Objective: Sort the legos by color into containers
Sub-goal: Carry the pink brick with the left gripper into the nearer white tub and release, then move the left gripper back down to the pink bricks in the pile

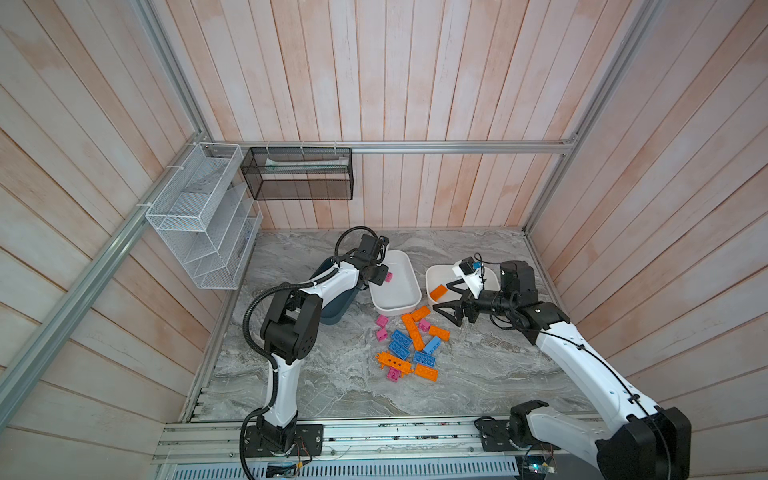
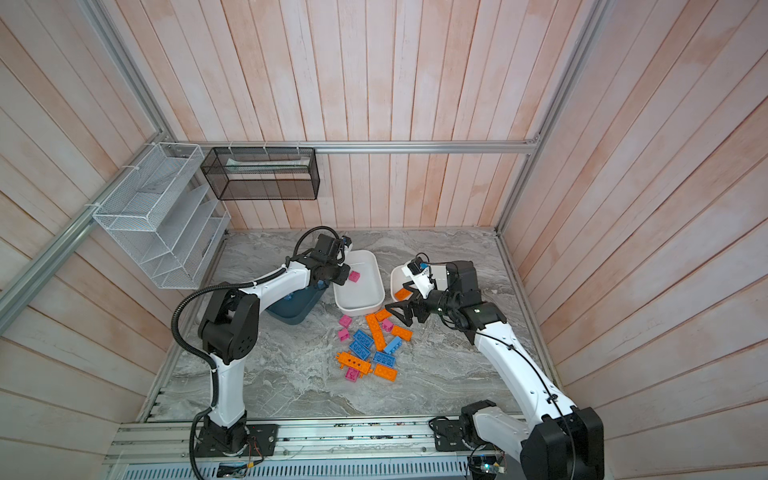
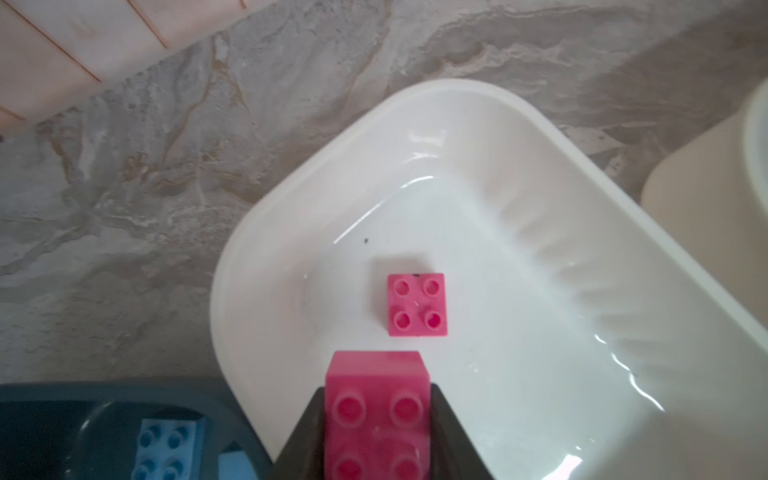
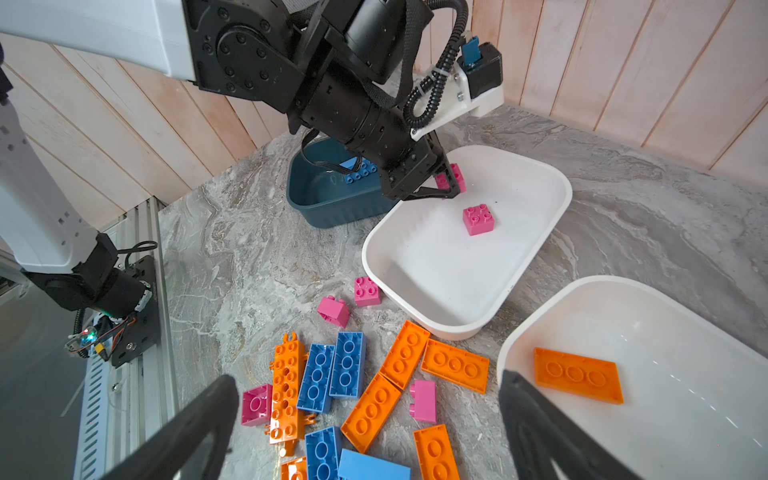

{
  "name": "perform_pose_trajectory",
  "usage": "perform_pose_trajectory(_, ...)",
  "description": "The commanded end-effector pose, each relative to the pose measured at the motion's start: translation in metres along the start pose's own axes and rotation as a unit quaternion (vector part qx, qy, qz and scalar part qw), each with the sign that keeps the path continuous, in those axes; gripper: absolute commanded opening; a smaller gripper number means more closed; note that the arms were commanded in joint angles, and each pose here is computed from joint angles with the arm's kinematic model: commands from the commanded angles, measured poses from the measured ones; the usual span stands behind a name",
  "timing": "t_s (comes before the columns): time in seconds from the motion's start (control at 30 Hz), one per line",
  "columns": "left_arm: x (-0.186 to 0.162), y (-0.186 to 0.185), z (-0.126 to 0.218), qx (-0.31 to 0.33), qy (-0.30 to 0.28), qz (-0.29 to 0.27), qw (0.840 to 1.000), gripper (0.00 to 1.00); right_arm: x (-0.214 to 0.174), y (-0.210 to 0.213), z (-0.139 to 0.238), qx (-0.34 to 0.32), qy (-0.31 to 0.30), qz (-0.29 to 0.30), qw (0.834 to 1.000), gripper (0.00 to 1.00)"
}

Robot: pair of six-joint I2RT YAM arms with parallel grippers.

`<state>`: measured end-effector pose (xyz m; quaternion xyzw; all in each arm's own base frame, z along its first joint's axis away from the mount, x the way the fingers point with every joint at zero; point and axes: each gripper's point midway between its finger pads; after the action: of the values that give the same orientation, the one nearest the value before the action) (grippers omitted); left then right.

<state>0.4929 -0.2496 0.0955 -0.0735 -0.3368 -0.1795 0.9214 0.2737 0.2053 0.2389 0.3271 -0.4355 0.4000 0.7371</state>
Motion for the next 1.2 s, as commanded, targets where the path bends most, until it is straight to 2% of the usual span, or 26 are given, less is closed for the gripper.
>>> perform_pose_trajectory(0.0,0.020,0.009,0.001,0.038,-0.027,0.021,0.999,0.46,0.006,-0.003,0.003,-0.008,-0.007,0.003,1.000,0.98)
perform_pose_trajectory(0.07,0.024,-0.001,0.007,0.022,-0.032,0.011,0.999,0.55,0.005,-0.003,0.004,-0.010,-0.007,0.004,1.000,0.98)
perform_pose_trajectory(0.23,0.021,-0.020,0.038,-0.025,-0.021,0.024,0.999,0.62,0.004,-0.002,0.006,-0.009,-0.005,0.004,1.000,0.98)
perform_pose_trajectory(0.43,-0.021,-0.037,0.090,-0.067,0.028,0.063,0.995,0.65,0.000,-0.003,0.008,-0.011,-0.004,0.002,1.000,0.98)
perform_pose_trajectory(0.6,-0.068,-0.064,0.121,-0.125,0.060,0.055,0.989,0.68,-0.001,-0.003,0.007,-0.007,-0.004,0.000,1.000,0.98)
perform_pose_trajectory(0.73,-0.101,-0.068,0.124,-0.134,0.090,0.059,0.985,0.70,-0.003,-0.003,0.006,-0.002,-0.003,-0.002,1.000,0.98)
perform_pose_trajectory(0.83,-0.116,-0.077,0.122,-0.147,0.084,0.044,0.985,0.70,-0.004,-0.002,0.005,0.000,-0.003,-0.005,1.000,0.98)
perform_pose_trajectory(0.97,-0.141,-0.070,0.103,-0.135,0.098,0.038,0.985,0.71,-0.006,0.000,0.006,0.000,-0.004,-0.009,1.000,0.98)
perform_pose_trajectory(1.17,-0.137,-0.068,0.079,-0.127,0.078,0.036,0.988,0.70,-0.006,0.001,0.007,0.001,-0.002,-0.010,1.000,0.98)
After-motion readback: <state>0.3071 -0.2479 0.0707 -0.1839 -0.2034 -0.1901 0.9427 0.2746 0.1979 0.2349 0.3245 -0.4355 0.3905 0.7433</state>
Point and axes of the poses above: each gripper's point midway between its finger pads, its own z axis back along the fingers, its own y axis along the line the jaws close on, x = y × z, and after that the axes turned 7 degrees about z, right-handed
